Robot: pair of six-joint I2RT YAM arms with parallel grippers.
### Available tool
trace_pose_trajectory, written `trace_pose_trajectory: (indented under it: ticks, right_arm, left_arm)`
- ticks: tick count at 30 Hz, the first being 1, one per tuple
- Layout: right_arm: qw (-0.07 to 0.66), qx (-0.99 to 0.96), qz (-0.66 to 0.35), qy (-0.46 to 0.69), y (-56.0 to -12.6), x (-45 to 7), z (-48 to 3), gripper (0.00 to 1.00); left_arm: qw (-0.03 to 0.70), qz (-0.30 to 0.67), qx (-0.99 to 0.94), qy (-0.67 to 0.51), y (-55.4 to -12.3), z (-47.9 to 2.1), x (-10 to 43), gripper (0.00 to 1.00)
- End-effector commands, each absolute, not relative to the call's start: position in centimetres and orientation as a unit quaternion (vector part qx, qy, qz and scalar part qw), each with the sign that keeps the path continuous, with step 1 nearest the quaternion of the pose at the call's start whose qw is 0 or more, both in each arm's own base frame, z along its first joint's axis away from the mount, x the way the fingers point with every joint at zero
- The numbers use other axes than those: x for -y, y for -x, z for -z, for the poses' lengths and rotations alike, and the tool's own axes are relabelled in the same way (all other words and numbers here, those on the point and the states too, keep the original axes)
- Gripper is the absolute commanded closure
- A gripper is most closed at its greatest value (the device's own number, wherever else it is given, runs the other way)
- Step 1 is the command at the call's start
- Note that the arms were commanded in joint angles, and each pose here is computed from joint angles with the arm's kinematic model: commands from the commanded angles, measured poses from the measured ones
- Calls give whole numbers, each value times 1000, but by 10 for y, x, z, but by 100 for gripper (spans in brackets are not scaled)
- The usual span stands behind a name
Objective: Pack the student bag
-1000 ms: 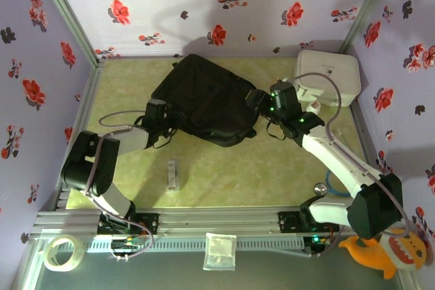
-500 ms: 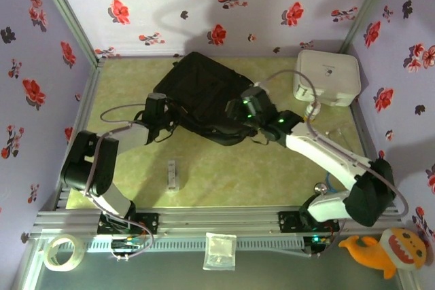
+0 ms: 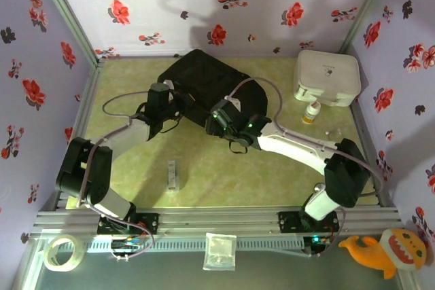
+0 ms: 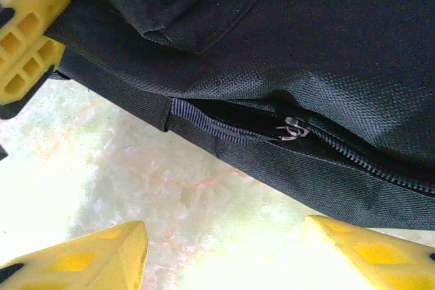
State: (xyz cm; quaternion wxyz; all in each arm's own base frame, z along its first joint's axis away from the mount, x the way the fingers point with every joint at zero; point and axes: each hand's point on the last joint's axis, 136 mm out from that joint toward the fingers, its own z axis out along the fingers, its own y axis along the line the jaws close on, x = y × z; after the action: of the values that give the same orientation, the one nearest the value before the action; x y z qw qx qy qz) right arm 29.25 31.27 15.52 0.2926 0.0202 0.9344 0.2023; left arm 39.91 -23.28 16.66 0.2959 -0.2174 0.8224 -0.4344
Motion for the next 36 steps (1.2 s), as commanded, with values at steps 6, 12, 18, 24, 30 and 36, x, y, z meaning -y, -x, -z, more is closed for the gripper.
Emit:
trace_pose_trajectory:
  ticks: [6,12,18,24,30,36]
  right_arm:
    - [295,-927,-204,-108,-333,-314,-154,37]
    - [283,-933,-182,-125,-347,-315,-141,33]
    - [277,-939,-147,-139,-347,-301,-132,34]
    - [255,-947,-141,-134,-326,-287,-123,40]
    - [249,-951,-135,-126,-309,-272,-124,47]
    - [252,-950,-145,-112,-310,-280,-127,51]
  left_arm:
    - [319,488,-795,168,-398,-217,253,100]
    - [315,489,-796,166,-396,-215,254,100]
    - [316,487,-798,163,-396,-217,255,100]
    - [317,484,-800,159,-399,-217,256,100]
    - [317,481,-802,159,-402,-214,255,100]
    - [314,480,-803,161,-402,-212,256,100]
